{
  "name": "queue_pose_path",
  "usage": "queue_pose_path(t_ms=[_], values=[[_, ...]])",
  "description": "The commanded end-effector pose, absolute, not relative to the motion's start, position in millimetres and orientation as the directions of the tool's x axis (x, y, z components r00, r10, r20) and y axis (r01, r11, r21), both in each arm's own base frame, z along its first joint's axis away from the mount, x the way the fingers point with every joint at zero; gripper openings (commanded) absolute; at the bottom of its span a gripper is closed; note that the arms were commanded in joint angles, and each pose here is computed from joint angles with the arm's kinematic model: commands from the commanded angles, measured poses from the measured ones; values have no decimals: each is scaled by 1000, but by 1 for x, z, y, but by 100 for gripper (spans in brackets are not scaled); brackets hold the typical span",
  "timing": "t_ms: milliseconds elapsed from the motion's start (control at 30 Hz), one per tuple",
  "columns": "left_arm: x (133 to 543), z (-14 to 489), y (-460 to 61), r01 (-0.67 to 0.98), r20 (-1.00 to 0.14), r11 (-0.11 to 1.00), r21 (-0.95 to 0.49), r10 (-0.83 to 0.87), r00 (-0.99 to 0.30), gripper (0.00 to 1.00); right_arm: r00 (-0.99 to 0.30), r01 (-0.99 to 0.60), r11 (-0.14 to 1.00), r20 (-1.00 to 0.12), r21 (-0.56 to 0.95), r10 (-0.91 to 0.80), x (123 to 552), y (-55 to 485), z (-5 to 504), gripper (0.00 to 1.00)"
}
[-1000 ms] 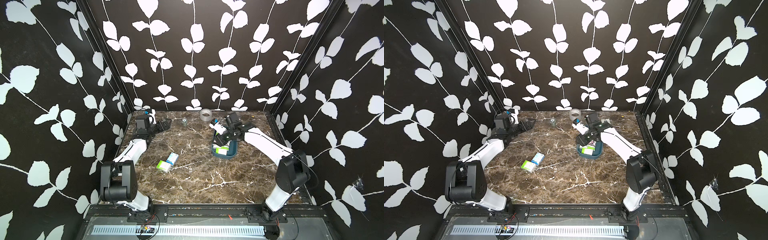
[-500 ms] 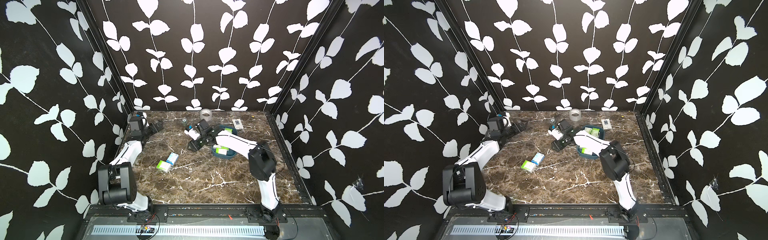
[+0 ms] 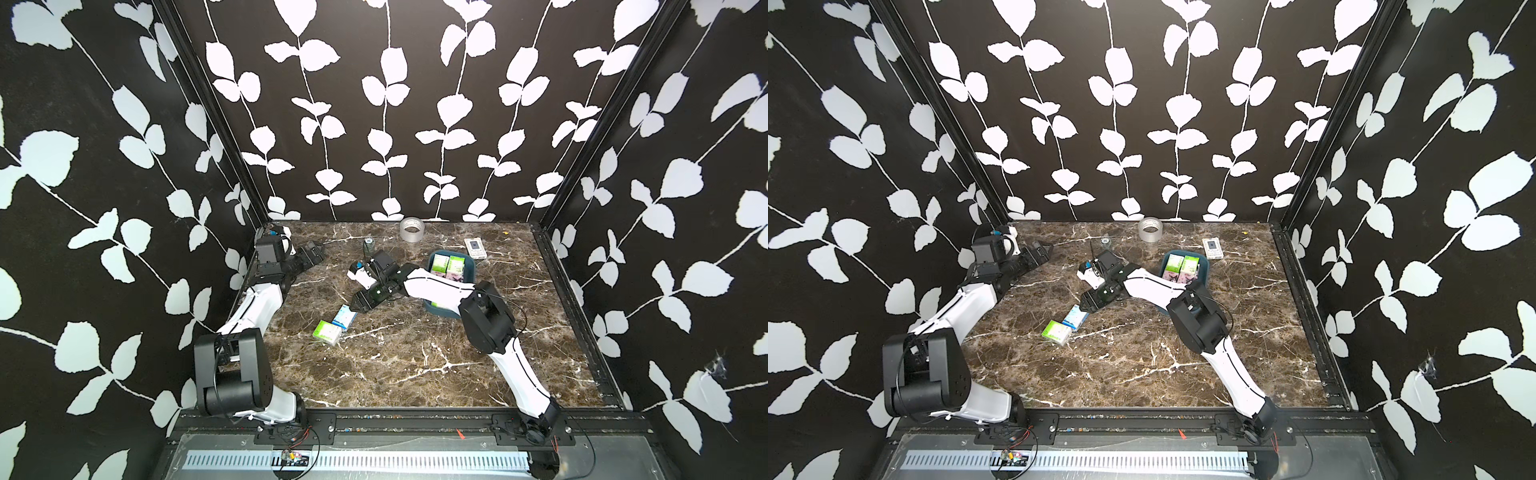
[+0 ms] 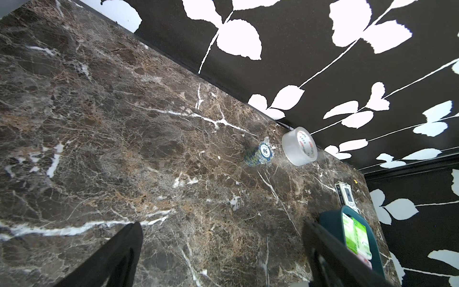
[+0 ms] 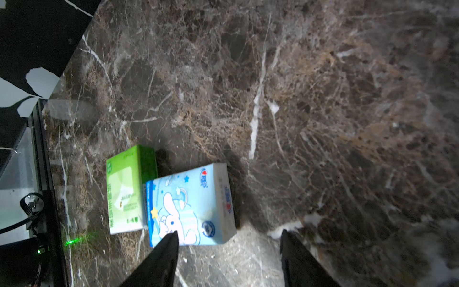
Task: Put the pocket tissues into the storage box
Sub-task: Pick up the pocket tissues from the center of the board.
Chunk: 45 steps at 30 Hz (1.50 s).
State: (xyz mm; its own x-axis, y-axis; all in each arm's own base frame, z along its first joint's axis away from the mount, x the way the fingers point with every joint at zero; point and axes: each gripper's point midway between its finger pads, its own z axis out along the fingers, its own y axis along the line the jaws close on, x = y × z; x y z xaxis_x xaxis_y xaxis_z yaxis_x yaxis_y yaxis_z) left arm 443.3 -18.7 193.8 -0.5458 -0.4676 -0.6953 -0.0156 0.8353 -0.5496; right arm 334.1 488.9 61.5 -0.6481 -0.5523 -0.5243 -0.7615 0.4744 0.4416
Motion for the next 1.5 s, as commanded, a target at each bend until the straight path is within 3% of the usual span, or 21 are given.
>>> queue_pose_path(t_ms=[0, 300, 467, 600, 733, 833, 1000, 1200, 1467], values=[[439, 208, -21, 18, -715, 833, -553, -463, -524, 99, -635, -773, 441, -547, 457, -546, 333, 506, 71, 67], [439, 210, -21, 23, -724, 837, -546, -458, -516, 99, -611, -788, 405, -510, 464, -606, 320, 517, 58, 65], [439, 210, -20, 24, -726, 839, -544, -456, -515, 99, -596, -796, 398, -482, 455, -642, 309, 520, 47, 59], [439, 209, -20, 23, -728, 842, -540, -453, -514, 99, -598, -795, 409, -464, 448, -653, 308, 517, 40, 39], [438, 211, -18, 20, -733, 847, -532, -449, -511, 99, -598, -796, 429, -444, 428, -667, 307, 510, 33, 11], [439, 211, -19, 22, -735, 848, -530, -447, -510, 99, -596, -800, 443, -441, 405, -671, 309, 505, 32, 0], [439, 213, -22, 40, -732, 840, -541, -447, -515, 99, -610, -792, 469, -493, 391, -620, 322, 500, 52, 0], [440, 223, -25, 70, -747, 840, -538, -438, -500, 99, -661, -737, 537, -601, 410, -448, 363, 485, 111, 0], [446, 234, -59, 161, -782, 852, -499, -362, -508, 99, -697, -604, 694, -682, 391, -222, 411, 414, 167, 0]])
